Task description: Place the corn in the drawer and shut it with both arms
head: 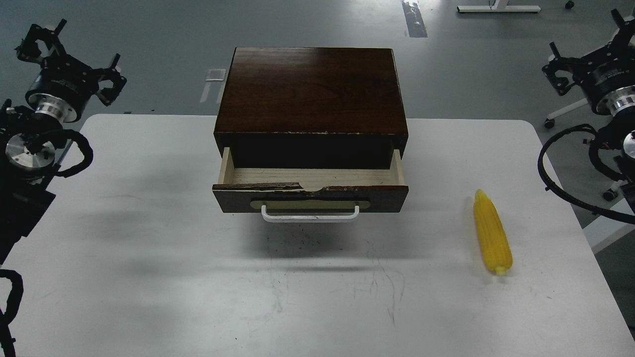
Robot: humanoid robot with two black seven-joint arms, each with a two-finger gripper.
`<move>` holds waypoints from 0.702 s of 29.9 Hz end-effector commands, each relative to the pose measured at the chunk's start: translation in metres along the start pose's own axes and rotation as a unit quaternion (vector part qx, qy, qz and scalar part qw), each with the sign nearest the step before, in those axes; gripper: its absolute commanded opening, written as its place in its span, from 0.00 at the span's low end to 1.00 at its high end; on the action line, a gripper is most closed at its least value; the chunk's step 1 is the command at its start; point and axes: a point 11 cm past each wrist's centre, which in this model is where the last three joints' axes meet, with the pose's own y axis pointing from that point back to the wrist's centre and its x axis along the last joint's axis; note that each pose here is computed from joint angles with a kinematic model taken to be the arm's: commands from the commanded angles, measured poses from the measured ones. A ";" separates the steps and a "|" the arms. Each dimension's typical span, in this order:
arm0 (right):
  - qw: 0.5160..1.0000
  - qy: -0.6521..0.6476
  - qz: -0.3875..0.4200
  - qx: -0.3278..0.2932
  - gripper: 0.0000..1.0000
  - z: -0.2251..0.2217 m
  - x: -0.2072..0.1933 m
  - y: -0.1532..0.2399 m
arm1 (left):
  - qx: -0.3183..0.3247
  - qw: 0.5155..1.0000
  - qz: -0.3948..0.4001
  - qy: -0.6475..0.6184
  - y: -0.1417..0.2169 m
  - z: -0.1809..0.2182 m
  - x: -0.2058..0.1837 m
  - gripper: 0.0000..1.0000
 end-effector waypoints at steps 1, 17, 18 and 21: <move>1.000 0.000 0.000 0.001 1.00 -0.001 0.000 0.000 | 0.000 1.000 0.001 -0.002 0.001 0.001 0.001 0.98; 0.985 0.162 -0.059 -0.006 1.00 -0.091 -0.044 0.003 | 0.005 1.000 0.003 -0.002 0.001 -0.001 0.002 0.98; 0.981 0.182 -0.066 -0.013 1.00 -0.093 -0.050 0.002 | 0.006 1.000 0.004 -0.002 0.001 -0.002 0.003 0.98; 0.961 0.256 -0.096 -0.039 1.00 -0.101 -0.074 0.002 | 0.011 1.000 0.003 -0.005 0.001 -0.005 0.002 0.98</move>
